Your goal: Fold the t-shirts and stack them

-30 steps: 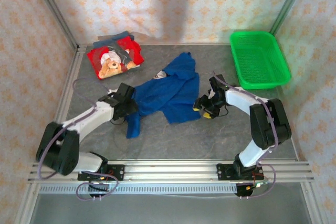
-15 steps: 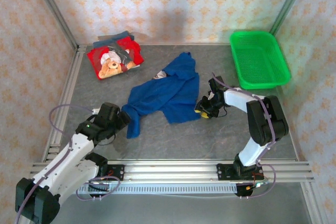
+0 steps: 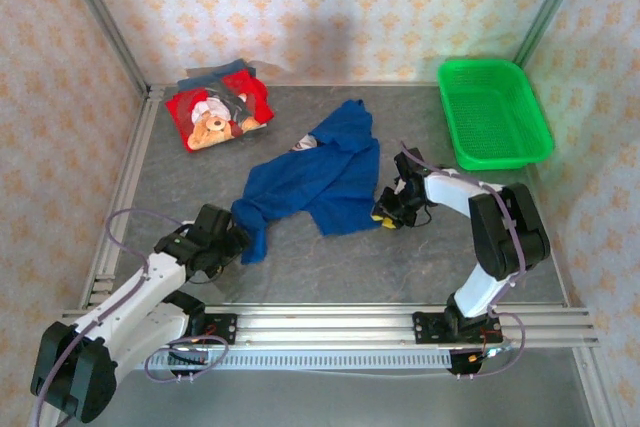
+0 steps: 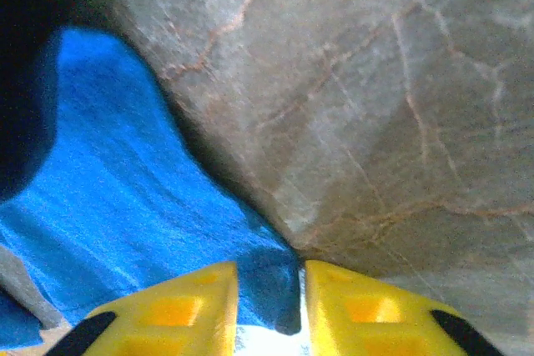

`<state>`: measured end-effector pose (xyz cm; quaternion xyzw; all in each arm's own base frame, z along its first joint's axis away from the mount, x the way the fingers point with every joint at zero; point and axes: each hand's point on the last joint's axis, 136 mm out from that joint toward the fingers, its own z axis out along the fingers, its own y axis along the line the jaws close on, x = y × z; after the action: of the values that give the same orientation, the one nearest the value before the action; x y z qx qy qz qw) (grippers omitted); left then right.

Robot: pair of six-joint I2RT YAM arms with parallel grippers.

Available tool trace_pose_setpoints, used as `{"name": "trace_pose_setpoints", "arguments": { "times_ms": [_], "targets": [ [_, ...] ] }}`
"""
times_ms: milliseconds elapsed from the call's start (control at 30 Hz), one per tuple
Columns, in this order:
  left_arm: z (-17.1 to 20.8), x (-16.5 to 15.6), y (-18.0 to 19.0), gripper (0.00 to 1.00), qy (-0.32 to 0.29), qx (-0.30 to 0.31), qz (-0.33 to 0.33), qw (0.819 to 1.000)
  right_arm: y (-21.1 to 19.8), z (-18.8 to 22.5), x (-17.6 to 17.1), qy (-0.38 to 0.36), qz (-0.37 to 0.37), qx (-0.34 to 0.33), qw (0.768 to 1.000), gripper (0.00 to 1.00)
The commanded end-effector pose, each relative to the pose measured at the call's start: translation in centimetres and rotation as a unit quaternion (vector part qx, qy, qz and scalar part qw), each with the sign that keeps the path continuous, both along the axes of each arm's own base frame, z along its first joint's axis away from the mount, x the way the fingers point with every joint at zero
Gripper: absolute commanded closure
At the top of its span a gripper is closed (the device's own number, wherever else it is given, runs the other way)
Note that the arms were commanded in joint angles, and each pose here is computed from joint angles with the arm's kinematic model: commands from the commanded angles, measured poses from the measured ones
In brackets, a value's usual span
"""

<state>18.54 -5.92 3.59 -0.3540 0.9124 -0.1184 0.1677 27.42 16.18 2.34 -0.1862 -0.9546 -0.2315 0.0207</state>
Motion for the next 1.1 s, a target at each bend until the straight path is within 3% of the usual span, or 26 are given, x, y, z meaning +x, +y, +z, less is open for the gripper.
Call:
{"name": "trace_pose_setpoints", "arguments": {
  "times_ms": [0, 200, 567, 867, 1067],
  "targets": [
    [-0.6, 0.2, -0.1, 0.22, 0.001, -0.008, 0.008, 1.0, -0.5, -0.4, -1.9, 0.028, -0.001, -0.016, 0.999, 0.79],
    [-1.3, 0.6, -0.7, 0.25, 0.001, -0.018, -0.005, 1.0, -0.4, 0.1, -1.1, 0.02, -0.006, -0.015, 1.0, 1.0],
    [-2.0, 1.4, -2.5, 0.41, -0.013, -0.056, -0.036, 0.998, -0.7, 0.0, -1.4, 0.027, -0.003, -0.026, 0.999, 1.0],
    [-0.6, 1.7, -4.9, 0.42, -0.025, -0.1, -0.1, 0.99, -0.8, -0.2, -1.5, 0.028, -0.005, -0.029, 0.999, 1.0],
    [-0.1, 1.1, -5.2, 0.42, 0.006, -0.088, -0.142, 0.986, -0.8, -0.3, -1.4, 0.028, -0.008, -0.029, 0.999, 1.0]
  ]
}}
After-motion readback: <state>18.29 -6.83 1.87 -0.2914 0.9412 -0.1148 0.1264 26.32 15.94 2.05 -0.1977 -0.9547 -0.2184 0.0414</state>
